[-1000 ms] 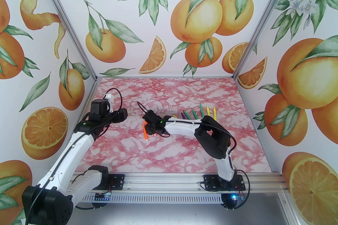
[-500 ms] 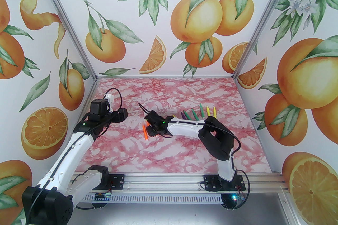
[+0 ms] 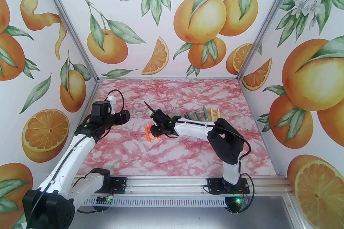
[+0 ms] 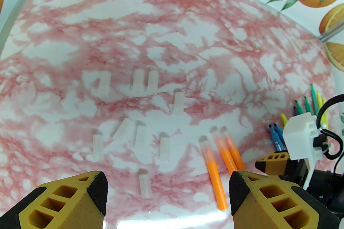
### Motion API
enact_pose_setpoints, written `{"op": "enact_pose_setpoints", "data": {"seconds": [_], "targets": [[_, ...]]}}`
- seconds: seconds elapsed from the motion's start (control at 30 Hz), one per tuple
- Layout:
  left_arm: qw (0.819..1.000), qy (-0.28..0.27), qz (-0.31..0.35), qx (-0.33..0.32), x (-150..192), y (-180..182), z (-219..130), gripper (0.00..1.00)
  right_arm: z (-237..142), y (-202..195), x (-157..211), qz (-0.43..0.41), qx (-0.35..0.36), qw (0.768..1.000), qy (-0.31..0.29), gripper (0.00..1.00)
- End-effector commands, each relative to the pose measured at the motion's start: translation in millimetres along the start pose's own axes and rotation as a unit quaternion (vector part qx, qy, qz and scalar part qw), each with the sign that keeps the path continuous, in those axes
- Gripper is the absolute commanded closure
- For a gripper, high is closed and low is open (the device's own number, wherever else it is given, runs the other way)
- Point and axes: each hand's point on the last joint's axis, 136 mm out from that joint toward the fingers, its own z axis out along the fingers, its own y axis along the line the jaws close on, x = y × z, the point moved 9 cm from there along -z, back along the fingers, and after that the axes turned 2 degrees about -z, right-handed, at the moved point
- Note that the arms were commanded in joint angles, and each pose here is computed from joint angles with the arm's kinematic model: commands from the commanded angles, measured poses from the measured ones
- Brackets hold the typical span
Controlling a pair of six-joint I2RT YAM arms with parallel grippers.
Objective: Open the pen caps
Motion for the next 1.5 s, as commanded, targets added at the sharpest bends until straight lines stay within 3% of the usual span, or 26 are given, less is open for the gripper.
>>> {"op": "enact_pose_setpoints", "data": {"seconds": [0.0,0.53,0.83,1.03,1.27,1.47], "targets": [[1.0,-0.005,-0.004,0.006,-1.2,-0.1,-1.5,0.22,7.6,-6.4,6.5,-0.006,0.014,1.0,0.014,0.64],[1.0,-0.009,-0.004,0.005,-1.0,0.2,-7.1,0.22,26.5,-13.8,15.8,-0.017,0.046,0.998,0.047,0.65],[1.0,-0.004,-0.008,0.017,-1.8,-1.1,0.2,0.22,30.0,-21.9,30.4,-0.063,0.101,0.988,0.101,0.63],[0.999,0.007,-0.012,0.029,1.4,-1.7,9.0,0.21,30.5,-23.4,36.0,-0.08,0.093,0.985,0.119,0.62],[0.999,0.012,-0.022,0.047,6.3,-2.2,12.7,0.21,30.5,-27.9,31.0,-0.04,0.035,0.993,0.104,0.79],[0.995,0.027,-0.044,0.084,11.6,-5.9,24.8,0.22,8.7,-32.7,18.8,-0.009,-0.016,0.998,0.061,0.89]]}}
